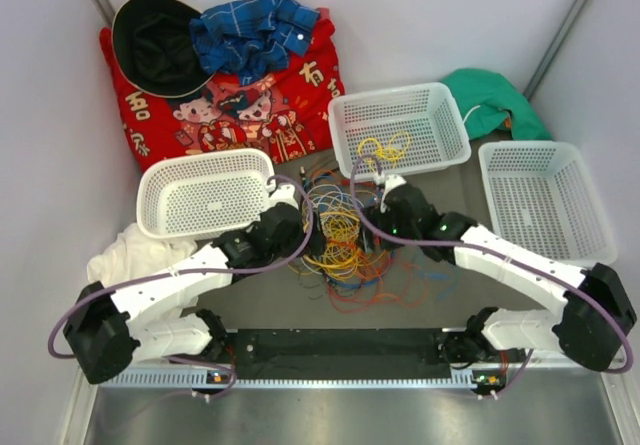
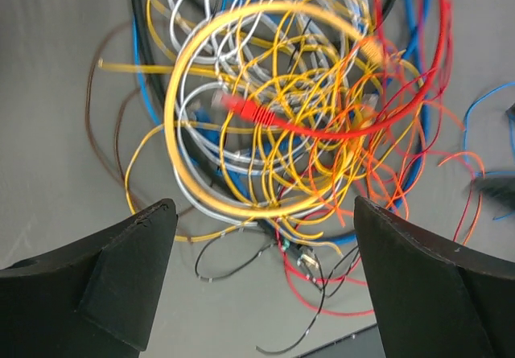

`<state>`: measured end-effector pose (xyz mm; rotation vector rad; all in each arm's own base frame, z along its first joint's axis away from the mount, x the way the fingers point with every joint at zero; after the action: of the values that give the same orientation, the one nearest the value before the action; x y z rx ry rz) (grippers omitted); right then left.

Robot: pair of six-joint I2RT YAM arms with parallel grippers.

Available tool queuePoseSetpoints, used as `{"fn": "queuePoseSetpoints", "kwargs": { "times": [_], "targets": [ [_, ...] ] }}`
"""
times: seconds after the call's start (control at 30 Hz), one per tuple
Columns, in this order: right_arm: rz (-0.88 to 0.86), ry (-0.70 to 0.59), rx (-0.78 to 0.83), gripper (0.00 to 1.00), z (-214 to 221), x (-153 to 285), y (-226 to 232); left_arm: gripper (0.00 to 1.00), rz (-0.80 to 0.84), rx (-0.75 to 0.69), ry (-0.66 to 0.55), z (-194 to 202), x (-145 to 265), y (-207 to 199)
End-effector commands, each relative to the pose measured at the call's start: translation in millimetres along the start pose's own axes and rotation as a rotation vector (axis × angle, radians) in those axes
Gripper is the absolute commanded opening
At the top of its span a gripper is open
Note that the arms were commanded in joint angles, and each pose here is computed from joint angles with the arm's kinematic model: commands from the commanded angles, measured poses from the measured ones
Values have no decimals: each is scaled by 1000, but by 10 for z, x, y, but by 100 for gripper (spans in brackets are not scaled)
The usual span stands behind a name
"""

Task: Untangle the cables

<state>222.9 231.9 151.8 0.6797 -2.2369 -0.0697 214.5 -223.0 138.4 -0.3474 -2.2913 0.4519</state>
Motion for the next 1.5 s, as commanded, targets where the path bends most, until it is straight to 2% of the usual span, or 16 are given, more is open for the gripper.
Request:
{"fn": "queuePoseSetpoints", "kwargs": {
  "times": [0.0,0.2,0.53,0.6,0.63,0.7,0.73,0.8,0.83,0.9,0.93,1.1,1.13,1.2,1.33,1.47],
  "targets": [
    [-100,-22,47,76,131,-142,348,95,24,85,-23,-126,144,-99],
    [-96,22,159,76,266,-450,630,95,-2,121,-60,-169,324,18],
    [126,146,192,76,594,-997,309,95,-39,167,-78,-95,485,221],
    [172,168,198,71,684,-1055,214,95,-36,170,-91,-119,501,221],
    [190,178,197,68,738,-1066,167,95,-38,170,-93,-125,504,223],
    [217,183,199,50,790,-1090,105,95,-36,171,-97,-134,499,215],
    [222,187,200,36,826,-1094,80,95,-36,170,-97,-134,496,214],
    [227,196,199,25,872,-1101,52,95,-38,169,-97,-135,486,214],
    [230,204,200,16,909,-1098,37,95,-40,170,-96,-131,477,214],
    [233,204,199,9,915,-1080,25,95,-38,170,-95,-134,476,207],
    [239,208,195,0,938,-1057,0,95,-38,172,-95,-132,474,208],
    [203,120,171,0,678,-670,116,95,-33,170,-116,-170,515,215],
    [165,47,153,0,443,-462,225,95,-23,170,-126,-196,538,202],
    [137,3,161,0,289,-188,321,95,-11,169,-143,-222,541,191],
    [14,-192,128,0,-291,576,557,95,50,167,-198,-342,585,96],
    [-35,-255,111,0,-526,1037,602,95,125,163,-262,-499,651,-38]
  ]
}}
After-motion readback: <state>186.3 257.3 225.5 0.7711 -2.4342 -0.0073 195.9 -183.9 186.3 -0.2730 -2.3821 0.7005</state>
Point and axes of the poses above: each gripper's point midway between its finger pads, its own x axis back along the fingers, its own y axis along the line the jaws close on, z = x × y, the point moved 2 cm from there along x, back along the fingers, and after that the axes turned 4 degrees about x, right-handed, at the moved point
